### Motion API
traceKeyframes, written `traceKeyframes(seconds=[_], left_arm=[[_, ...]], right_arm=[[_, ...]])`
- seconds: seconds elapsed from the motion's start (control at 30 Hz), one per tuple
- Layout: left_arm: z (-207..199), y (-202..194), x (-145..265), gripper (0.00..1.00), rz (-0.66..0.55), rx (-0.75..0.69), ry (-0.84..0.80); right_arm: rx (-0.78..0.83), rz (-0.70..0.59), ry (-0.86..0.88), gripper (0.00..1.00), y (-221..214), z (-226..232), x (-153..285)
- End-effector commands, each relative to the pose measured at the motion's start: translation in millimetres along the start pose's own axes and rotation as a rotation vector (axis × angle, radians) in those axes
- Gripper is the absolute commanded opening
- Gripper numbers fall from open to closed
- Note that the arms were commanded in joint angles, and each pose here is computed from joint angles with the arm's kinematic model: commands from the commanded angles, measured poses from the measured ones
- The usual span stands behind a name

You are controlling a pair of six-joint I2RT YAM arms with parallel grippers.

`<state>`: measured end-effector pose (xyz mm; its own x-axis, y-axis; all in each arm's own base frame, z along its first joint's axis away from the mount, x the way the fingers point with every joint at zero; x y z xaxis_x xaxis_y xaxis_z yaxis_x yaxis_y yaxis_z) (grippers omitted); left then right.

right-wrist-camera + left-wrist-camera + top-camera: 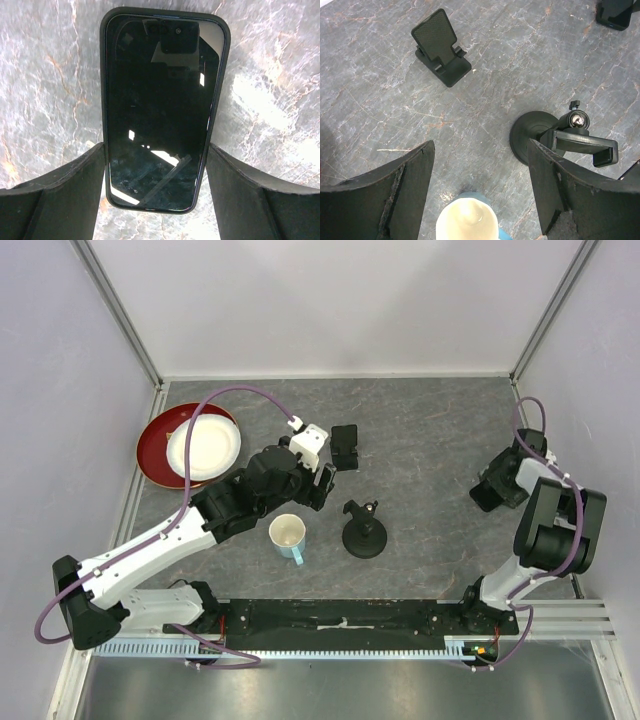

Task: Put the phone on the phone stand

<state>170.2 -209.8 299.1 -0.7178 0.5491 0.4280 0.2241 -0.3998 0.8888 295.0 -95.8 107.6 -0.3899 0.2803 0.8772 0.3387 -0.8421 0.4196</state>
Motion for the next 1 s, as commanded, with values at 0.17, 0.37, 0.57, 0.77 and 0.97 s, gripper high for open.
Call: traceKeyframes(seconds=[0.17, 0.37, 0.57, 0.77, 0.97], left_arm=[[3.3, 7.5, 2.0, 0.80, -0.039, -0.013, 0.028], [3.1, 7.5, 2.0, 0.80, -0.039, -0.010, 0.026], [3.5, 6.9, 1.8, 0.80, -0.037, -0.009, 0.029], [3.3, 7.2, 1.7, 0.80, -0.039, -0.007, 0.028], [1.7, 7.8, 2.0, 0.80, -0.041, -0.002, 0.013]], right_arm=[[0.154, 0.003, 0.009, 0.00, -24.4, -3.2, 16.0], [0.248, -0.129, 0.104, 0.00, -31.4, 14.8, 49.8], [0.292, -0.169, 0.243, 0.00, -38.9, 31.0, 72.1], [0.313, -0.169, 0.373, 0.00, -51.4, 41.3, 85.3], [0.351, -0.194, 0.592, 0.00, -61.9, 49.3, 114.1]])
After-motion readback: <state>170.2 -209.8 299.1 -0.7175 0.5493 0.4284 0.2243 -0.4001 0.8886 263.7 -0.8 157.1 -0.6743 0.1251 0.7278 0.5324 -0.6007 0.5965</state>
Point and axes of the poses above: each gripper's point midway between its finger pads, its own x axis back along the fingers, its own z axis along the line the jaws close on, y = z × x, the point moved 10 cm from there along x, back along the fingers, and after that the axes turned 10 degrees about -x, right-handed, at the moved point
